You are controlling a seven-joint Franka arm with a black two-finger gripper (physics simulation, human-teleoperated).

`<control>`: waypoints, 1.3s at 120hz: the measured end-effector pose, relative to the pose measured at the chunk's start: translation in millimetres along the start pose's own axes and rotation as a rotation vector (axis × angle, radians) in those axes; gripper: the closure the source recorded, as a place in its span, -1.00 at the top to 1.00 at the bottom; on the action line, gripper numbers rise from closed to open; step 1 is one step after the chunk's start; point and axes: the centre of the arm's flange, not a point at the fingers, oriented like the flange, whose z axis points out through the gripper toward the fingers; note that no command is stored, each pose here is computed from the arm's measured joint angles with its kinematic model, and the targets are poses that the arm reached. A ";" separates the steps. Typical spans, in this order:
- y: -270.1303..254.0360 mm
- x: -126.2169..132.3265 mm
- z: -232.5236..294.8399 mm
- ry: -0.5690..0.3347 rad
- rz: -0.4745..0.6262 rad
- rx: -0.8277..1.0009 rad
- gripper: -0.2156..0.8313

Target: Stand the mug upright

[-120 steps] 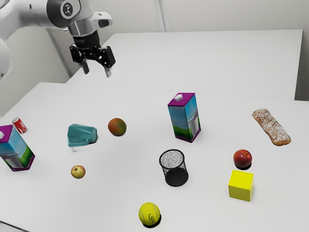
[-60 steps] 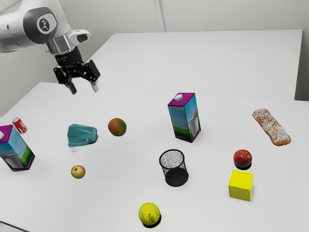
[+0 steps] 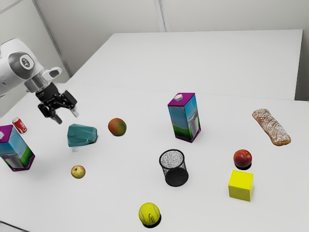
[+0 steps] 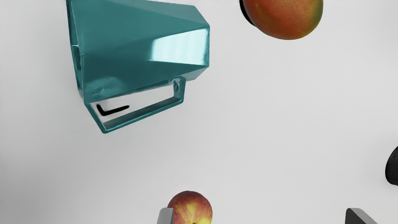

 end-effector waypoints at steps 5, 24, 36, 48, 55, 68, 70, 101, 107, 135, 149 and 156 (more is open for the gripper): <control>-13.4 3.0 3.5 0.008 0.014 -0.021 0.59; -71.4 21.7 29.7 0.023 0.065 -0.096 0.59; -101.1 34.6 36.6 0.045 0.111 -0.122 0.59; -120.4 42.6 44.8 0.064 0.161 -0.154 0.59; -128.7 48.4 47.6 0.081 0.194 -0.172 0.59; -137.1 58.4 56.2 0.101 0.257 -0.203 0.59; -137.8 59.3 58.1 0.103 0.266 -0.208 0.59; -138.6 64.4 79.6 0.137 0.363 -0.315 0.59; -136.6 63.5 80.2 0.144 0.374 -0.345 0.59; -147.0 58.5 110.0 0.150 0.376 -0.478 0.26; -146.5 57.9 108.5 0.159 0.399 -0.498 -0.26; -143.7 57.9 105.5 0.162 0.415 -0.503 -0.45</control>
